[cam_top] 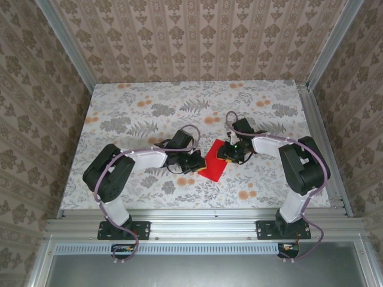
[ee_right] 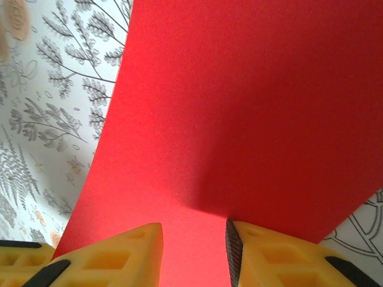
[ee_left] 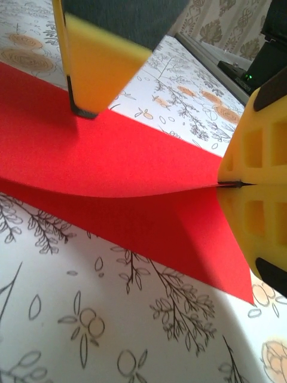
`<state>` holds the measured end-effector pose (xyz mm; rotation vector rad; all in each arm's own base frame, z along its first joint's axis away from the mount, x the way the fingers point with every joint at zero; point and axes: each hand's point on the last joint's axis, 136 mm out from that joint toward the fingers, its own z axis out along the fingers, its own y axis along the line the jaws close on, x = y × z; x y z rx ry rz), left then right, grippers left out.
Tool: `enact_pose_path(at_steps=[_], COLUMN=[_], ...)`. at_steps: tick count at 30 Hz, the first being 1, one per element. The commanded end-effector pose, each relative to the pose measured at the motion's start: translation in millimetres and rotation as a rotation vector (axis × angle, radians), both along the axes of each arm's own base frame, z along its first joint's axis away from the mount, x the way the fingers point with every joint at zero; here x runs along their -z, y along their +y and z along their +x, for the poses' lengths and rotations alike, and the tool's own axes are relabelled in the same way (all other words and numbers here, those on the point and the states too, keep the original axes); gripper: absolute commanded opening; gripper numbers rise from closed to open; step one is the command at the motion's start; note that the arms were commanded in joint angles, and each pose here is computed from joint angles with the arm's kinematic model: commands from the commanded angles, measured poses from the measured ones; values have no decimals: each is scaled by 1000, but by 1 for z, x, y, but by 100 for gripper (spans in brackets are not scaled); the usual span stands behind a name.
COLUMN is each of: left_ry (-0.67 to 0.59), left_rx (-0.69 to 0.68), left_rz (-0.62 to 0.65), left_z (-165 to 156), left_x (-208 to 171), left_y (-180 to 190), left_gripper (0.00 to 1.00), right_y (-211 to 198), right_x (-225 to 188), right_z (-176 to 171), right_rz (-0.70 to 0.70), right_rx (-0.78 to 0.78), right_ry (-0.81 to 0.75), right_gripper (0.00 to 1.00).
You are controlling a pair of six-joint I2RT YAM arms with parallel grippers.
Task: Fold a paper plane with a square sheet of paper (pick it up from the middle)
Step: Fold the triangle a second time at the center of the table.
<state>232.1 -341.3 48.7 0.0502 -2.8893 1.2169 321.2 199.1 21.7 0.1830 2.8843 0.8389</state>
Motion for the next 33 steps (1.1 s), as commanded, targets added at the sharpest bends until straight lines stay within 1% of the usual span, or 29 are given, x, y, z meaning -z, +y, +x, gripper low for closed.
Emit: enact_pose_path(at_steps=[1,7,17,22,33], left_ry=[-5,0,5,6,19], left_rx=[-6,-1,-5,-13,3], left_rz=[-18,-22,-19,-30,-25], left_z=[5,5,12,20,23], left_x=[-5,-6,-2,0,8], left_y=[-11,-17,-26,-34,-41], left_gripper=[5,6,6,7,7], right_y=[4,12,18,21,22], right_x=[4,9,7,5,2], right_z=[0,0,0,-1,-2], right_rz=[-24,-36,-35,-22,-2], right_rx=[-39,-79,-131,-141,-144], right_ry=[3,17,6,-1,-15], right_gripper=[34,29,24,24,24])
